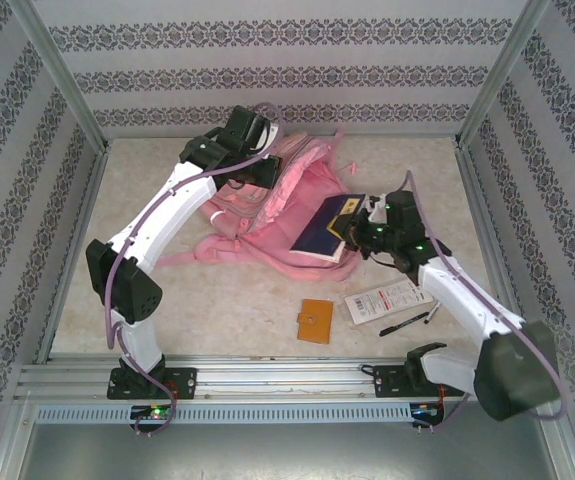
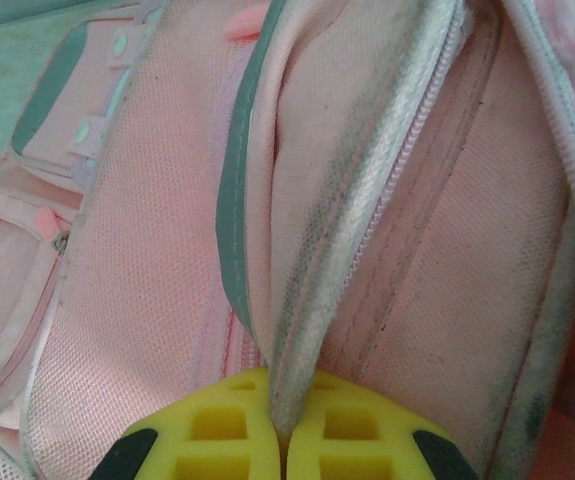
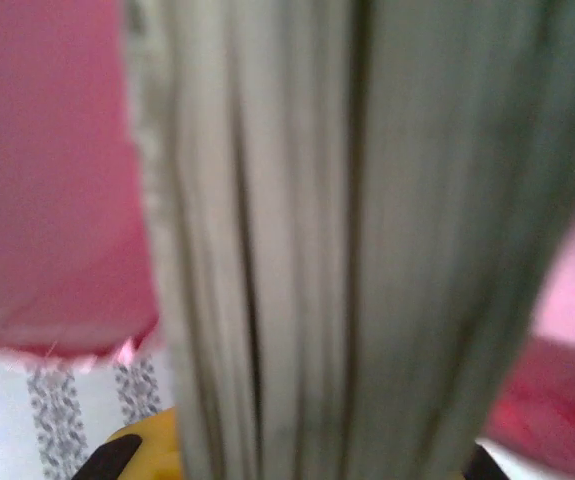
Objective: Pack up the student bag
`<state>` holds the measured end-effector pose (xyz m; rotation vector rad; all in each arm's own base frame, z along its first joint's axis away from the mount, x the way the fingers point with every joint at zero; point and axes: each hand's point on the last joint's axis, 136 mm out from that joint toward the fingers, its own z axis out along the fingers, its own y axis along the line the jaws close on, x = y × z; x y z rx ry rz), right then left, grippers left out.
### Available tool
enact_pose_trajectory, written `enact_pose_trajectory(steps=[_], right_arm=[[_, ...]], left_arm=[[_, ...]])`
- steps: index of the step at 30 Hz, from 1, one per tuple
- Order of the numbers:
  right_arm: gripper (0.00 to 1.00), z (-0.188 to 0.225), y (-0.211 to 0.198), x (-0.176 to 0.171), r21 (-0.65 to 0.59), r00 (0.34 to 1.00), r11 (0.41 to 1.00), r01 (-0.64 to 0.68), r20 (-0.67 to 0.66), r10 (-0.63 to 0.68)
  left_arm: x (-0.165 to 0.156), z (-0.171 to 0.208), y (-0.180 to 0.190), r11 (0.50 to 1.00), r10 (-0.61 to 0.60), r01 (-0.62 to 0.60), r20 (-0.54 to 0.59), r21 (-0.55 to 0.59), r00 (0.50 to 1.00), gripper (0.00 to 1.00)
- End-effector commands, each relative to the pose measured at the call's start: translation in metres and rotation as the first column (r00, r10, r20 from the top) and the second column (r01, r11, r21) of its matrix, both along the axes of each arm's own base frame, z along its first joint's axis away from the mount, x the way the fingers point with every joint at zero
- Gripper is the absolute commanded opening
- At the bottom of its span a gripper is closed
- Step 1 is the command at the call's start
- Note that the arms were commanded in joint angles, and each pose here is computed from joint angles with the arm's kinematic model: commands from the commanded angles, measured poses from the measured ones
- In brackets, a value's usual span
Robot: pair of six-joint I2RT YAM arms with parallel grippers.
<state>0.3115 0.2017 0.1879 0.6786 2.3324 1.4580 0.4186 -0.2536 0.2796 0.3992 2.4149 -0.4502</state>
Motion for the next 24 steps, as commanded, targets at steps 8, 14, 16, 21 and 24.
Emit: enact_pose_trajectory(steps=[8, 14, 16, 21, 24], right_arm=[[0.0, -0.012, 0.052, 0.104, -0.025, 0.943, 0.958, 0.286, 0.186, -0.276], [0.01, -0.024, 0.104, 0.155, 0.051, 0.928, 0.955, 0.292, 0.227, -0.296], [0.01, -0.034, 0.116, 0.166, 0.066, 0.922, 0.951, 0.303, 0.232, -0.31], [0.21, -0.074, 0.14, 0.187, 0.041, 0.939, 0.954, 0.297, 0.172, -0.299], [0.36, -0.093, 0.147, 0.187, 0.025, 0.956, 0.963, 0.27, 0.114, -0.271]], left_arm=[[-0.014, 0.062, -0.03, 0.953, -0.021, 0.027, 0.024, -0.303, 0.999, 0.0], [-0.022, 0.062, -0.039, 0.936, -0.064, 0.055, -0.015, -0.348, 0.998, 0.0], [-0.023, 0.065, -0.039, 0.935, -0.074, 0.066, -0.01, -0.349, 0.997, 0.0], [-0.028, 0.077, -0.037, 0.936, -0.11, 0.121, 0.05, -0.329, 0.993, 0.0], [-0.027, 0.08, -0.033, 0.945, -0.116, 0.138, 0.087, -0.297, 0.989, 0.0]])
